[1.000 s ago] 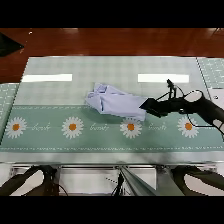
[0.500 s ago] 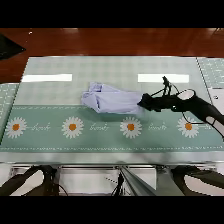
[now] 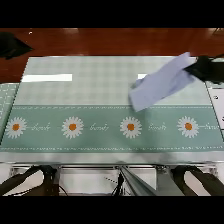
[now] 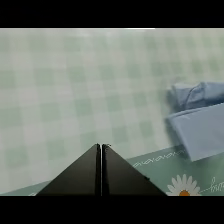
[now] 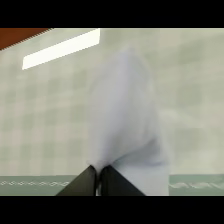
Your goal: Fold the shirts.
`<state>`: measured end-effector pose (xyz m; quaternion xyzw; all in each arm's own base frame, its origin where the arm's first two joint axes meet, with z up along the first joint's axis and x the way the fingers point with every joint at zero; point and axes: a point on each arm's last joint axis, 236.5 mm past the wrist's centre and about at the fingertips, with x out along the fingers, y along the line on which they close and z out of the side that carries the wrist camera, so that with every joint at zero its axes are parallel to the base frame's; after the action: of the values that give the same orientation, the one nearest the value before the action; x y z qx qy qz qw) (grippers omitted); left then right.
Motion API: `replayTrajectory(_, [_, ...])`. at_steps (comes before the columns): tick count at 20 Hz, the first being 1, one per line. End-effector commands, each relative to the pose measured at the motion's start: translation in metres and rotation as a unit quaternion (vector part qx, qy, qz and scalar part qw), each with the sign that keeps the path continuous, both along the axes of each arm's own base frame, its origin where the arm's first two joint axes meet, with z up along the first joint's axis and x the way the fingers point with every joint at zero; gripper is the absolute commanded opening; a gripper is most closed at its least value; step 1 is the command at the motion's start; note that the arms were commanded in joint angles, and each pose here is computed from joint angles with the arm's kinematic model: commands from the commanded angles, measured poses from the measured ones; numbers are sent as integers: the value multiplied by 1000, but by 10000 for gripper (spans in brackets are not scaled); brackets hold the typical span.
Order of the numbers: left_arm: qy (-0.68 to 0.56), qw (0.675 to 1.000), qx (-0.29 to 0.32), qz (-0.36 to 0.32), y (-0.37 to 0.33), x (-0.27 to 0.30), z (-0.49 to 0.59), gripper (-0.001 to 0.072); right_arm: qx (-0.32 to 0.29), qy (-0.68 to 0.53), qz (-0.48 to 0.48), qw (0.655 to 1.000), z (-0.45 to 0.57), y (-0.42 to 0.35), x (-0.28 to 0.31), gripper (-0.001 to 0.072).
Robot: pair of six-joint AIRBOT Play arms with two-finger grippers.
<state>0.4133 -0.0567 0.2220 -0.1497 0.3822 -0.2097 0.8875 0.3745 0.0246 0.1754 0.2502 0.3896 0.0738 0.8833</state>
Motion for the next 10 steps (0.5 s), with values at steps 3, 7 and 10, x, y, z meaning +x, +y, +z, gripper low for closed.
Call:
replayTrajectory(3, [46, 998, -12, -48, -40, 15, -39, 49, -101, 128, -192, 968, 13, -132, -120, 14])
replayTrajectory(7, [57, 995, -13, -77, -68, 18, -54, 49, -130, 241, -345, 898, 1, -196, -219, 14])
replayTrajectory(10, [37, 996, -15, -75, -79, 28, -52, 49, -123, 318, -417, 842, -7, -212, -281, 14])
